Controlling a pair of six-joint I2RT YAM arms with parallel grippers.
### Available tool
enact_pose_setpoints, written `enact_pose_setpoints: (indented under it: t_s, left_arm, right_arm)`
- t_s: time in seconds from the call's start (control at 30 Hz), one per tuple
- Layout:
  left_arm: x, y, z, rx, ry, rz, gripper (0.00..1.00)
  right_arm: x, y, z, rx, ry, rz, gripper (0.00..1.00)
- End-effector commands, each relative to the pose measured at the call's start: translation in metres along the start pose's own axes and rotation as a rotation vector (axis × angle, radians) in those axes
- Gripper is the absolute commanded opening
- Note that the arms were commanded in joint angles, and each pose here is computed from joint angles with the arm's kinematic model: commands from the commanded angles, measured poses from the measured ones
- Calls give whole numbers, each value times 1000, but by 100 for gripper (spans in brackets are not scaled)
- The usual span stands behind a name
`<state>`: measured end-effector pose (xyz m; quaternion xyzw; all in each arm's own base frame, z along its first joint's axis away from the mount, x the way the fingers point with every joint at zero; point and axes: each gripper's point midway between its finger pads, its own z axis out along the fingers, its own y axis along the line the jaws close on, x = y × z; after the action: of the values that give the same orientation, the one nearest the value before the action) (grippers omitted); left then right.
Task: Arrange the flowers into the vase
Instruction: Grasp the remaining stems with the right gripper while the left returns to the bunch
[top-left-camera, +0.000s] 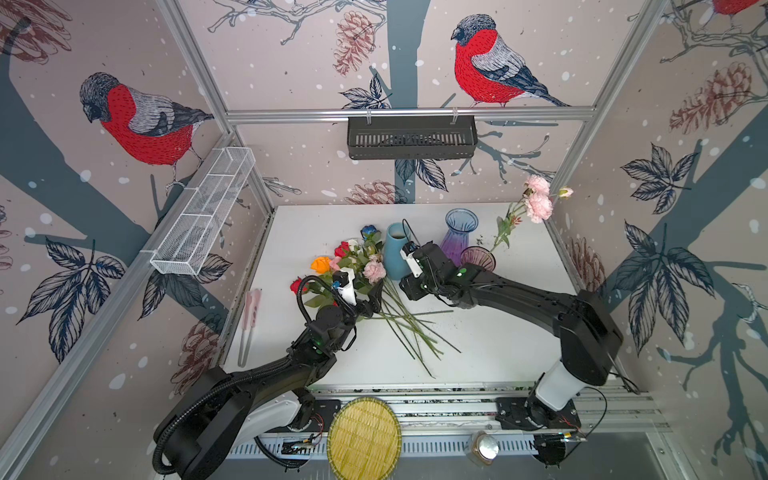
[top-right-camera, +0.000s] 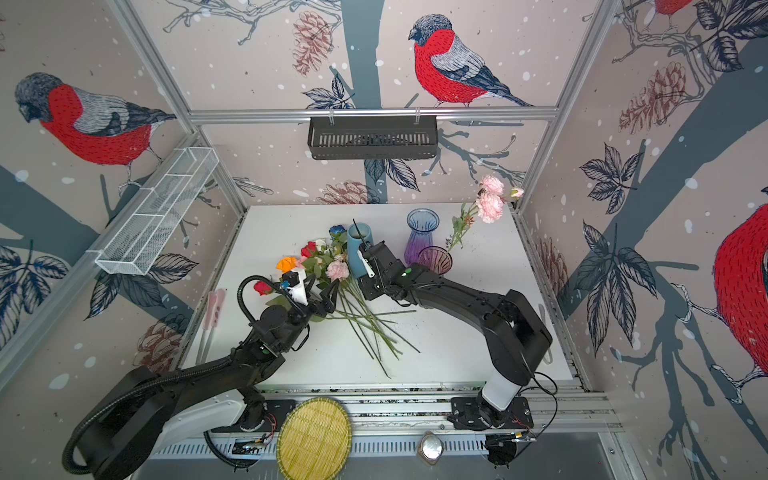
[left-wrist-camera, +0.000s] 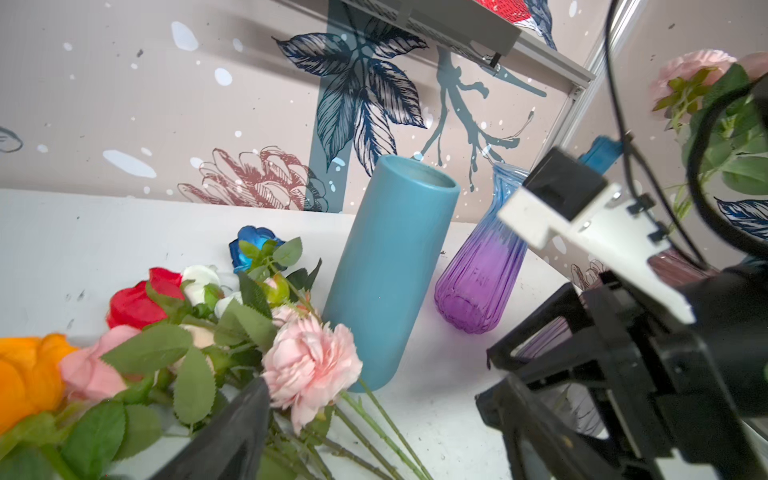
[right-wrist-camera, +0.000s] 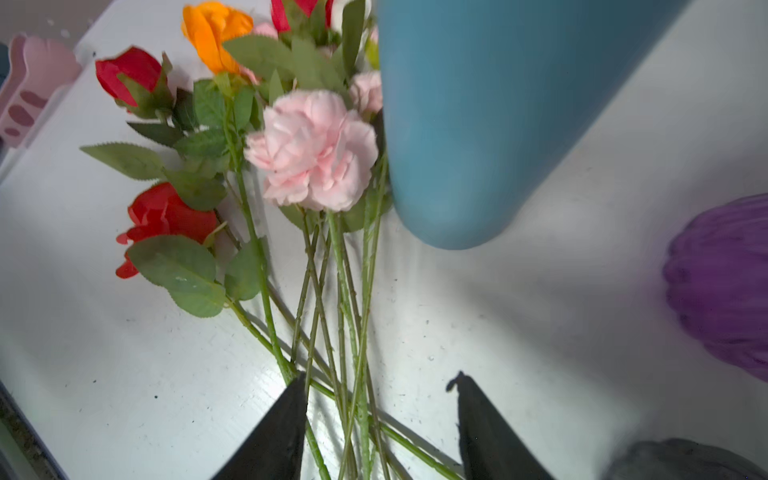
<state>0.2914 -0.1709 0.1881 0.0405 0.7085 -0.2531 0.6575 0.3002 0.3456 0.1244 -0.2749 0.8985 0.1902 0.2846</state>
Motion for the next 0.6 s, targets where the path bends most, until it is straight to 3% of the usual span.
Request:
enact_pose_setpoints:
  t_s: [0.0, 0.17, 0.33, 0.57]
  left_arm:
    - [-28, 5, -3, -34, -120, -72, 85]
    - [-16, 6, 19, -95, 11, -30, 85]
    - [-6, -7, 28, -26, 63, 4, 82]
    - [-2, -9, 31, -15, 82, 15, 78]
  right_arm:
    - [9, 9, 14, -56, 40, 19, 48]
    - [29, 12, 30, -75, 89, 31, 42]
    - [46, 11, 36, -78, 123, 39, 28]
    - [70, 7, 42, -65, 172, 45, 26]
